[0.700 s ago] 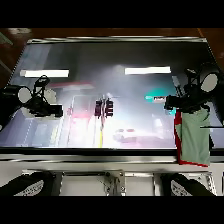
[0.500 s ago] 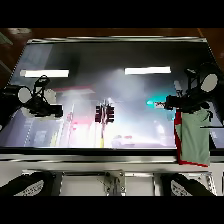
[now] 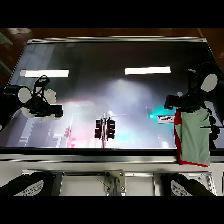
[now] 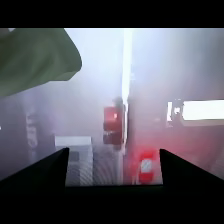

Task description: Fold the shirts.

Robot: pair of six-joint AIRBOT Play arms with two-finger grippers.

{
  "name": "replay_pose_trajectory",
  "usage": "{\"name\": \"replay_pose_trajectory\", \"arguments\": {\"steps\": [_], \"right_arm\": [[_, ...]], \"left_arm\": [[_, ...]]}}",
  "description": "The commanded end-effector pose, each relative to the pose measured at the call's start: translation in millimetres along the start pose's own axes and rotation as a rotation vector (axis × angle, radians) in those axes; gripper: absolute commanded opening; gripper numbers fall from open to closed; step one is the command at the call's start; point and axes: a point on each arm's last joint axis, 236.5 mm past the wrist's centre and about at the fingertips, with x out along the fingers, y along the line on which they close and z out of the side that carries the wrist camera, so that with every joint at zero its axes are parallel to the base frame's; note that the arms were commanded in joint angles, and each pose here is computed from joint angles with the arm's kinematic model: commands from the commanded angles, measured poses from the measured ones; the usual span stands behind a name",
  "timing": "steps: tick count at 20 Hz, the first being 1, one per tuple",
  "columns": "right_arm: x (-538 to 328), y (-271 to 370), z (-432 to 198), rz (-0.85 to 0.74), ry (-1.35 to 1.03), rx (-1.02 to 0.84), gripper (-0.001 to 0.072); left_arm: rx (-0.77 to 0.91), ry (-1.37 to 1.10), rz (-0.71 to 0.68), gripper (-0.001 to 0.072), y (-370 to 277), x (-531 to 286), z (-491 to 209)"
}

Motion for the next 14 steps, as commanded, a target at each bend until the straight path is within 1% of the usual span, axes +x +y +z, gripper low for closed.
{"name": "replay_pose_trajectory", "arguments": {"steps": [1, 5, 9, 10, 11, 12, 13, 14], "right_arm": [[0, 1, 12, 0.004, -0.052, 0.005, 0.0682], [0, 8, 6, 0.033, -0.024, 0.014, 0.0682], [-1, 26, 3, 0.11, -0.009, 0.045, 0.0682], [-2, 30, 3, 0.126, -0.01, 0.059, 0.0682], [-2, 31, 3, 0.133, -0.01, 0.068, 0.0682], [-2, 33, 3, 0.139, -0.006, 0.079, 0.0682], [-2, 35, 1, 0.148, 0.0, 0.095, 0.0682], [-3, 38, 0, 0.16, 0.008, 0.114, 0.0682]], "left_arm": [[-0.001, 0.001, 0.0, 0.0648, 0, 0, 0], [-0.002, -0.056, -0.005, 0.0648, -2, 3, 15], [-0.013, -0.023, -0.003, 0.0648, -1, 12, 11], [-0.006, -0.019, 0.0, 0.0648, -1, 14, 11], [0.038, -0.075, 0.011, 0.0648, 2, 16, 26], [0.086, -0.127, 0.048, 0.0655, 11, 15, 42], [0.082, -0.149, 0.09, 0.0666, 27, 11, 56], [0.046, -0.167, 0.11, 0.0714, 44, 6, 71]]}}
